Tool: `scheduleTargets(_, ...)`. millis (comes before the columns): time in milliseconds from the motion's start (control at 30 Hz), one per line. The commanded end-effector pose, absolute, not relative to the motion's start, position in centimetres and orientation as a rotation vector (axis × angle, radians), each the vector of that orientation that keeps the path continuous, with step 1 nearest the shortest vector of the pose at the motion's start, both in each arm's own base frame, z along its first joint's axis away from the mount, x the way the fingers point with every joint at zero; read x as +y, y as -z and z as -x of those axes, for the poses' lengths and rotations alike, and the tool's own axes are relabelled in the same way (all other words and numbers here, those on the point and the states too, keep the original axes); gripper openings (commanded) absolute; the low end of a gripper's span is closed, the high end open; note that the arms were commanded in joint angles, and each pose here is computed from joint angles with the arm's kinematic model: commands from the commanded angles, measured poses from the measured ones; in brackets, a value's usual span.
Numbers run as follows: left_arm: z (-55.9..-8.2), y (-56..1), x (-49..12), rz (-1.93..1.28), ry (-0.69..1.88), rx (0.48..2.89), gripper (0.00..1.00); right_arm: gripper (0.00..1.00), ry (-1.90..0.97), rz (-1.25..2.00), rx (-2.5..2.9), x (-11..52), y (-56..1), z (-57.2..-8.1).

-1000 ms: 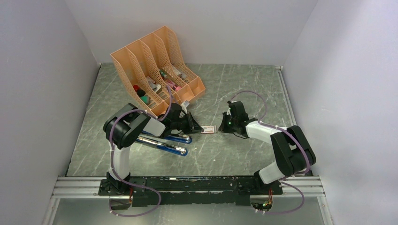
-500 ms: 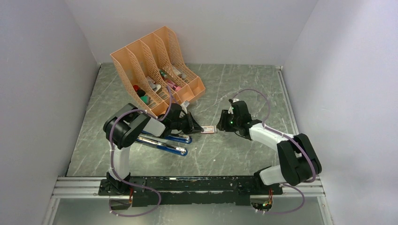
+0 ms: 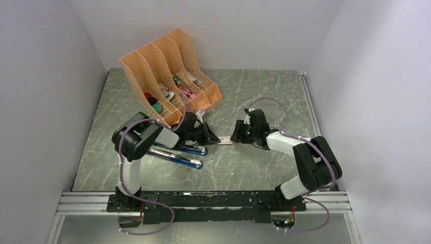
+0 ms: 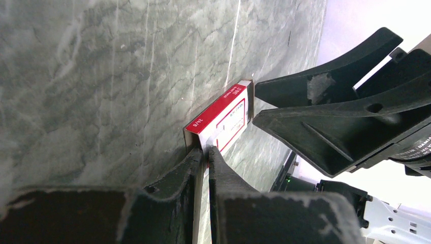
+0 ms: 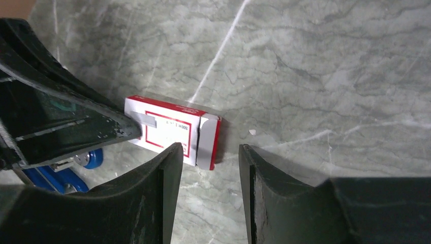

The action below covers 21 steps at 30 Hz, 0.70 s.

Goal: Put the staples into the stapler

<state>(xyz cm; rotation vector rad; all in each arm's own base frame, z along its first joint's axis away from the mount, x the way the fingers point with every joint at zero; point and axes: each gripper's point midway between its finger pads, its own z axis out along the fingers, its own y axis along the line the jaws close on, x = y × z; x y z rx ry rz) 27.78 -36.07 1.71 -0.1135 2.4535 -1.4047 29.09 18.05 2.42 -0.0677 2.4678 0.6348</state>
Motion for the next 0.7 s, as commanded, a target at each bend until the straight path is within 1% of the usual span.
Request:
scheduleTargets(0,-28.2,-2.8,-36.3,0.069,1.414,2.422,0.13,0.49,-0.637,0.058,2.470,18.3,-2.4,-29.8)
scheduleTargets(100,-28.2,-2.7,-36.3,0.071,1.415,2.424,0.13,0.49,-0.634,0.051,2.475,18.2,-2.1,-29.7)
scheduleTargets(267,-28.1,-2.6,-36.3,0.074,1.415,2.428,0.13,0.46,-0.545,0.028,2.507,17.1,-1.4,-29.7)
scheduleTargets(400,-28.1,-2.6,-36.3,0.074,1.415,2.431,0.13,0.40,-0.480,0.023,2.526,16.3,-1.0,-29.6)
scheduleTargets(500,-28.2,-2.6,-36.3,0.075,1.417,2.429,0.13,0.33,-0.472,0.016,2.521,16.1,-1.1,-29.5)
scheduleTargets(667,-28.1,-2.5,-36.3,0.078,1.416,2.430,0.13,0.28,-0.475,0.007,2.520,16.0,-1.1,-29.5)
